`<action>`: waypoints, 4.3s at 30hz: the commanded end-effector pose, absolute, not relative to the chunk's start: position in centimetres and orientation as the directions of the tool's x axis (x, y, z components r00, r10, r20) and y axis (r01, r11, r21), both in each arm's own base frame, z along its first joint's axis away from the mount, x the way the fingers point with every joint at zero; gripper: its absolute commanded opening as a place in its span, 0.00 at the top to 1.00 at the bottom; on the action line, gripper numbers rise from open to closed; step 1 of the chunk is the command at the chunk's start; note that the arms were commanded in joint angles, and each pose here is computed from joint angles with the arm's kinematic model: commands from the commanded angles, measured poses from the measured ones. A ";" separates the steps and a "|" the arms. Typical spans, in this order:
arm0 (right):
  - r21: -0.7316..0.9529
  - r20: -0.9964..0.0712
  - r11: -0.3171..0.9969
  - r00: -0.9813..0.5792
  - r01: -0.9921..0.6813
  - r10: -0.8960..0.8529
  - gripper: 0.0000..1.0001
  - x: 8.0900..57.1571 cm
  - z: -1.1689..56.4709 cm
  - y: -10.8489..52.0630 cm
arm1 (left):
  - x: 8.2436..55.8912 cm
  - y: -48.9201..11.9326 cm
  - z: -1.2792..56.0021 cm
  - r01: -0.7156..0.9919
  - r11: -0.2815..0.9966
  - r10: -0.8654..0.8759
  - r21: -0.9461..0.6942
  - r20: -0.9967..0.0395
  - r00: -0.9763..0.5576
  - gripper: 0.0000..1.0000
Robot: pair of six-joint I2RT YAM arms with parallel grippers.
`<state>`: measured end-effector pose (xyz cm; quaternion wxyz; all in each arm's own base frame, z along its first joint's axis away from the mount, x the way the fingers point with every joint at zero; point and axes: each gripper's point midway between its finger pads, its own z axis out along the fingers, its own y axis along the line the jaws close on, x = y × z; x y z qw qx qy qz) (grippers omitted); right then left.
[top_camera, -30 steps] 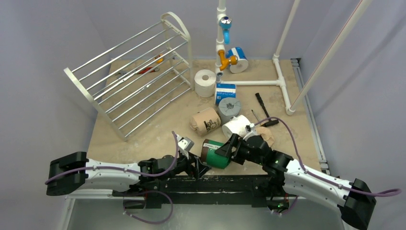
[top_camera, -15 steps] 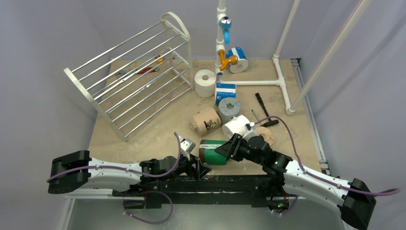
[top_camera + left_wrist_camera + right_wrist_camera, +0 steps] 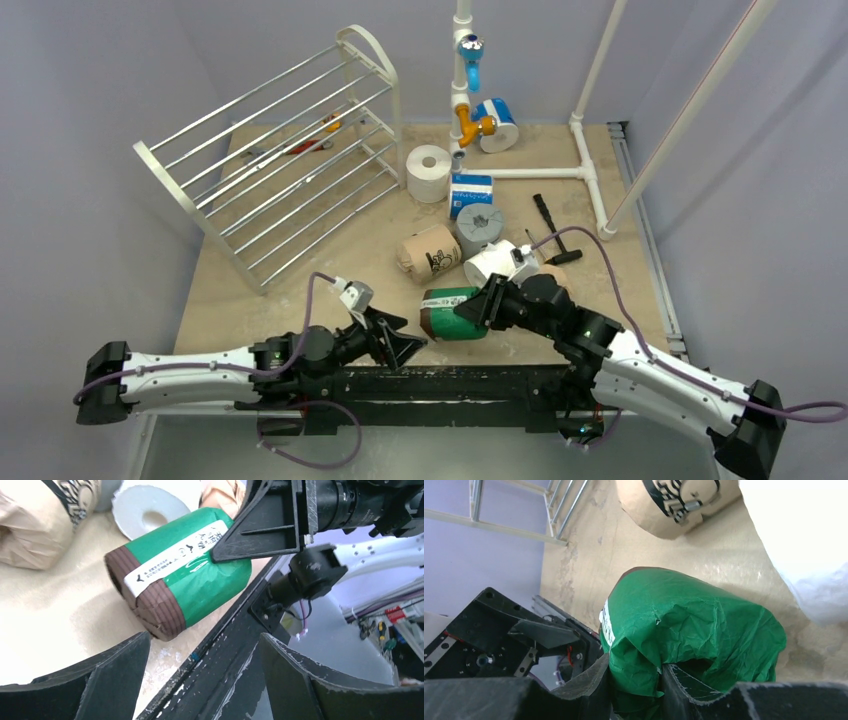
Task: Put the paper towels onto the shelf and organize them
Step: Adjust the paper towel at the center of the board, then pick up the paper towel from the center of the board.
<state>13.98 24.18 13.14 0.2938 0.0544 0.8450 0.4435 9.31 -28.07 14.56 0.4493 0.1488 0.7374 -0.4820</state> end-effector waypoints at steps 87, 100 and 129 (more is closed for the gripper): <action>0.411 -0.605 0.820 -0.792 -0.398 -0.081 0.44 16.9 12.8 25.4 | 10.0 -24.4 13.0 0.530 0.671 -0.131 -0.519 -0.786 -0.604 0.20; 0.331 -0.590 0.867 -0.798 -0.373 -0.119 0.47 17.7 9.8 24.7 | 10.1 -24.4 12.5 0.528 0.677 -0.123 -0.512 -0.786 -0.606 0.20; 0.375 -0.580 0.828 -0.802 -0.416 -0.141 0.37 16.0 13.7 24.6 | 10.2 -24.0 13.0 0.529 0.683 -0.124 -0.503 -0.794 -0.595 0.20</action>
